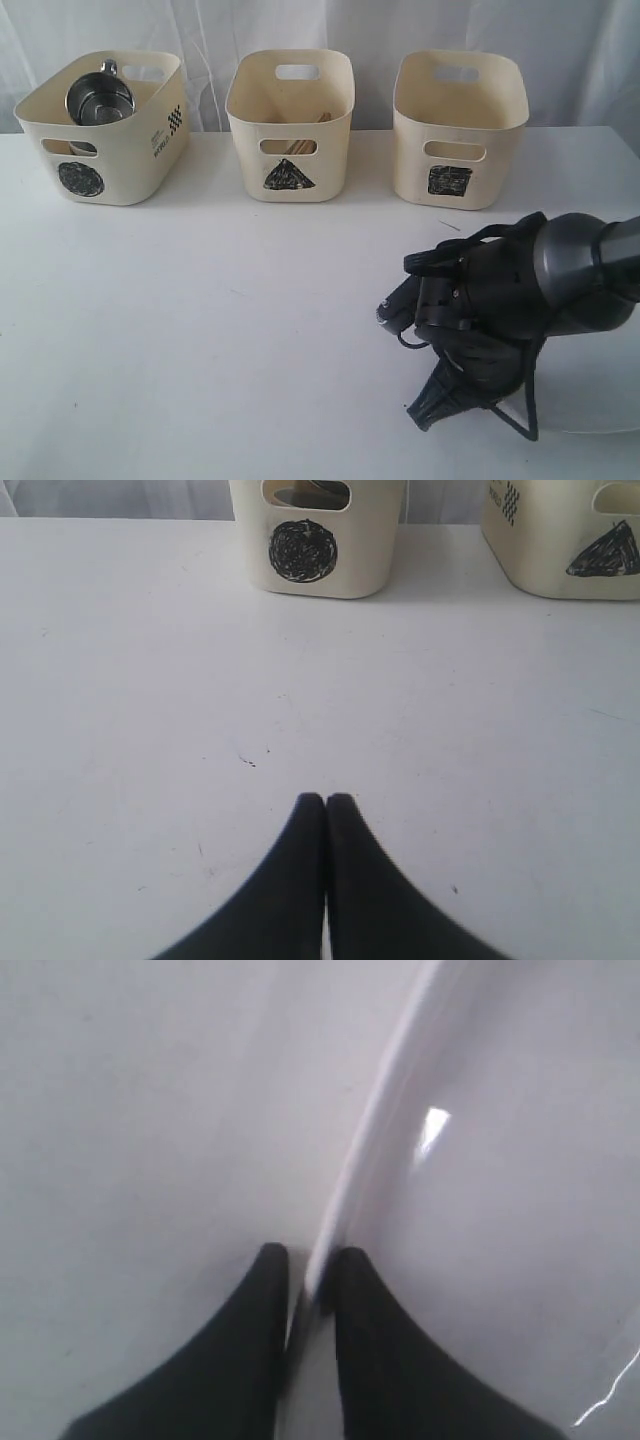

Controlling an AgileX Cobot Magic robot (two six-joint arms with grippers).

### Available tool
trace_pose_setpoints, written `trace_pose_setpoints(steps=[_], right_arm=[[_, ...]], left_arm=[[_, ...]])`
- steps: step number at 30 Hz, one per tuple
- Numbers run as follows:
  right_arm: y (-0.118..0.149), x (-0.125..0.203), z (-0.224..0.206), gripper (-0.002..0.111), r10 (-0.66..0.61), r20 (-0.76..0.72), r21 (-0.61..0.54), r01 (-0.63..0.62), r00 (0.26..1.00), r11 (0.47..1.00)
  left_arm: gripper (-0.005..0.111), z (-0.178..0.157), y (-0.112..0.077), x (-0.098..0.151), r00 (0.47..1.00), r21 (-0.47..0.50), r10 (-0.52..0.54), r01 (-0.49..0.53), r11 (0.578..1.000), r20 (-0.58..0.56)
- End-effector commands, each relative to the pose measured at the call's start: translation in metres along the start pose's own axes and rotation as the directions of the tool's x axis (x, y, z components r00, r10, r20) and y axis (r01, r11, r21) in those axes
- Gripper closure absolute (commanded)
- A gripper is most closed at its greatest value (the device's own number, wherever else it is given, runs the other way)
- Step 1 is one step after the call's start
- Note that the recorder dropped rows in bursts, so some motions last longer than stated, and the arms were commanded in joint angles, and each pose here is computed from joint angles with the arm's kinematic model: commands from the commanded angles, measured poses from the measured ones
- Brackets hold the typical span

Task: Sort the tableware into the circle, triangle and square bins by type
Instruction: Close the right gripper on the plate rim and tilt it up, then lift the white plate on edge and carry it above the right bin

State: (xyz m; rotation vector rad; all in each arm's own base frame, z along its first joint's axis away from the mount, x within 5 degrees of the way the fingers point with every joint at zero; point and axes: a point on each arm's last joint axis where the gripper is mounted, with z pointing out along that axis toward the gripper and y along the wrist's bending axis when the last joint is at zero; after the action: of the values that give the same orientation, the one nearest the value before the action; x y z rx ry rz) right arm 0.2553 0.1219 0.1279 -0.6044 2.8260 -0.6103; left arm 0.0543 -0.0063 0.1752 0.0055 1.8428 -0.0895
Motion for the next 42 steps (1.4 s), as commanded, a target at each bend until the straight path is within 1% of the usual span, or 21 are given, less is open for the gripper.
trace_pose_setpoints(steps=[1, 4, 6, 12, 16, 19, 22, 25, 28, 30, 33, 38, 42], right_arm=[[-0.010, -0.002, -0.027, 0.108, 0.076, 0.118, -0.065, -0.069, 0.990, 0.996], [-0.023, 0.002, -0.065, 0.108, 0.095, 0.248, -0.092, -0.074, 0.964, 0.993], [-0.032, 0.009, -0.085, 0.108, 0.122, 0.301, -0.101, -0.096, 0.946, 0.990], [-0.049, 0.023, -0.112, 0.108, 0.141, 0.365, -0.104, -0.110, 0.920, 0.988], [-0.059, 0.032, -0.131, 0.108, 0.180, 0.436, -0.135, -0.134, 0.882, 0.982], [-0.068, 0.038, -0.149, 0.108, 0.222, 0.517, -0.178, -0.150, 0.827, 0.973], [-0.076, 0.045, -0.168, 0.108, 0.285, 0.606, -0.247, -0.166, 0.743, 0.955], [-0.083, 0.052, -0.183, 0.108, 0.347, 0.657, -0.307, -0.183, 0.669, 0.934], [-0.089, 0.057, -0.195, 0.108, 0.374, 0.695, -0.338, -0.180, 0.614, 0.924], [-0.091, 0.056, -0.201, 0.108, 0.368, 0.724, -0.339, -0.164, 0.584, 0.926], [-0.098, 0.051, -0.210, 0.108, 0.343, 0.763, -0.308, -0.158, 0.548, 0.938], [-0.112, 0.033, -0.213, 0.108, 0.336, 0.791, -0.283, -0.182, 0.511, 0.942], [-0.125, 0.013, -0.207, 0.108, 0.342, 0.804, -0.271, -0.213, 0.486, 0.939]], left_arm=[[0.107, 0.000, 0.000, 0.001, 1.000, 0.000, -0.008, 0.008, 1.000, 0.002], [0.107, 0.000, 0.000, 0.001, 1.000, 0.000, -0.008, 0.008, 1.000, 0.002], [0.107, 0.000, 0.000, 0.001, 1.000, 0.000, -0.008, 0.008, 1.000, 0.002], [0.107, 0.000, 0.000, 0.001, 1.000, 0.000, -0.008, 0.008, 1.000, 0.002], [0.107, 0.000, 0.000, 0.001, 1.000, 0.000, -0.008, 0.008, 1.000, 0.002], [0.107, 0.000, 0.000, 0.001, 1.000, 0.000, -0.008, 0.008, 1.000, 0.002], [0.107, 0.000, 0.000, 0.001, 1.000, 0.000, -0.008, 0.008, 1.000, 0.002], [0.107, 0.000, 0.000, 0.001, 1.000, 0.000, -0.008, 0.008, 1.000, 0.002], [0.107, 0.000, 0.000, 0.001, 1.000, 0.000, -0.008, 0.008, 1.000, 0.002], [0.107, 0.000, 0.000, 0.001, 1.000, 0.000, -0.008, 0.008, 1.000, 0.002], [0.107, 0.000, 0.000, 0.001, 1.000, 0.000, -0.008, 0.008, 1.000, 0.002], [0.107, 0.000, 0.000, 0.001, 1.000, 0.000, -0.008, 0.008, 1.000, 0.002], [0.107, 0.000, 0.000, 0.001, 1.000, 0.000, -0.008, 0.008, 1.000, 0.002]])
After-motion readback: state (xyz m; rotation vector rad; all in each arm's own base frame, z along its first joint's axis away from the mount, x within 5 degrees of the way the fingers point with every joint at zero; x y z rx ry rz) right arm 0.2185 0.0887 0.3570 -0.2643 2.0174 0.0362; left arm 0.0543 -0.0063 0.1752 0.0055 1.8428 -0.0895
